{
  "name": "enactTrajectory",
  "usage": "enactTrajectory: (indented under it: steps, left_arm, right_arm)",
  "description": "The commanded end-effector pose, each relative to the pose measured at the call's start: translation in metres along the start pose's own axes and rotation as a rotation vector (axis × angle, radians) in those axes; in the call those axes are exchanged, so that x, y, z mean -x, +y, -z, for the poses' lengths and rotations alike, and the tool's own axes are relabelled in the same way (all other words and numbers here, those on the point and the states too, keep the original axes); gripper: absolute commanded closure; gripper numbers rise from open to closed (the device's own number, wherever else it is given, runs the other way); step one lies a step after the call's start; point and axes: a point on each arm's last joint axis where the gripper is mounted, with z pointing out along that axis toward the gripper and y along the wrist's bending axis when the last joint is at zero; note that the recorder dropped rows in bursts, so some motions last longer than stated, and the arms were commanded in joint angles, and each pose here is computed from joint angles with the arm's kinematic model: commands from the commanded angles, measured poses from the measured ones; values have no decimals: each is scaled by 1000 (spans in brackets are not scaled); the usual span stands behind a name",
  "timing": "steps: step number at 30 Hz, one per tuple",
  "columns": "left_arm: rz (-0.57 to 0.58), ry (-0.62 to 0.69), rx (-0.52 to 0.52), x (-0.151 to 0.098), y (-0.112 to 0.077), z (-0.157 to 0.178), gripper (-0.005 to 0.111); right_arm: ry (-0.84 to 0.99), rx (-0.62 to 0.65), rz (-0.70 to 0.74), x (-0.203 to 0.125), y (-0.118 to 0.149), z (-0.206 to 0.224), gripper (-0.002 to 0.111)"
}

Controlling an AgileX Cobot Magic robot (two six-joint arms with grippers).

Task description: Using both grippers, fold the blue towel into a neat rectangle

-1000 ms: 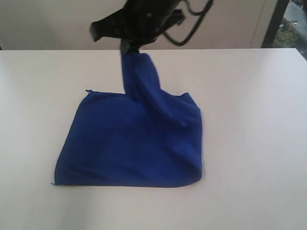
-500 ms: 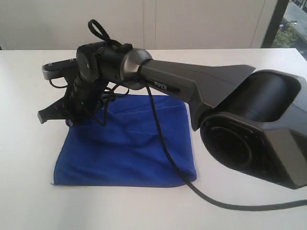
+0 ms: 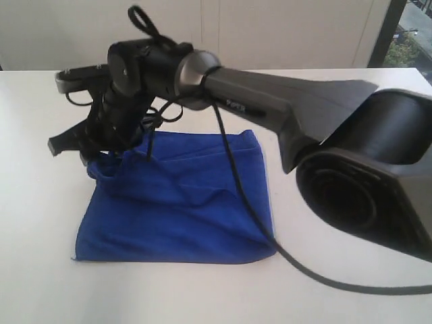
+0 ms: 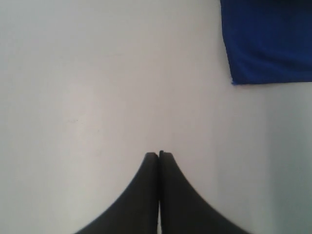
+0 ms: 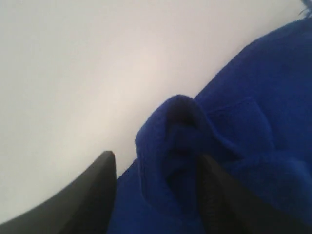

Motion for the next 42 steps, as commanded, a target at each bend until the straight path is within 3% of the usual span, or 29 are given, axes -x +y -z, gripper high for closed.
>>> enactTrajectory:
  steps: [1, 7, 10, 13, 22, 38, 42]
  left_arm:
    - [5, 12, -3, -3, 0, 0, 107]
    - [5, 12, -3, -3, 0, 0, 107]
    - [5, 12, -3, -3, 0, 0, 107]
    - [5, 12, -3, -3, 0, 0, 107]
    - [5, 12, -3, -3, 0, 0, 107]
    - [5, 12, -3, -3, 0, 0, 107]
    - [5, 12, -3, -3, 0, 0, 107]
  right_arm:
    - [11, -50, -15, 14, -28, 49, 61]
    - [180, -209, 69, 4, -90, 67, 83]
    - [262, -228, 180, -2, -114, 70, 98]
    - [272, -248, 175, -4, -135, 72, 108]
    - [321, -274, 73, -18, -190, 60, 108]
    - [436, -263, 6, -51, -232, 9, 108]
    - [454, -282, -74, -58, -246, 9, 108]
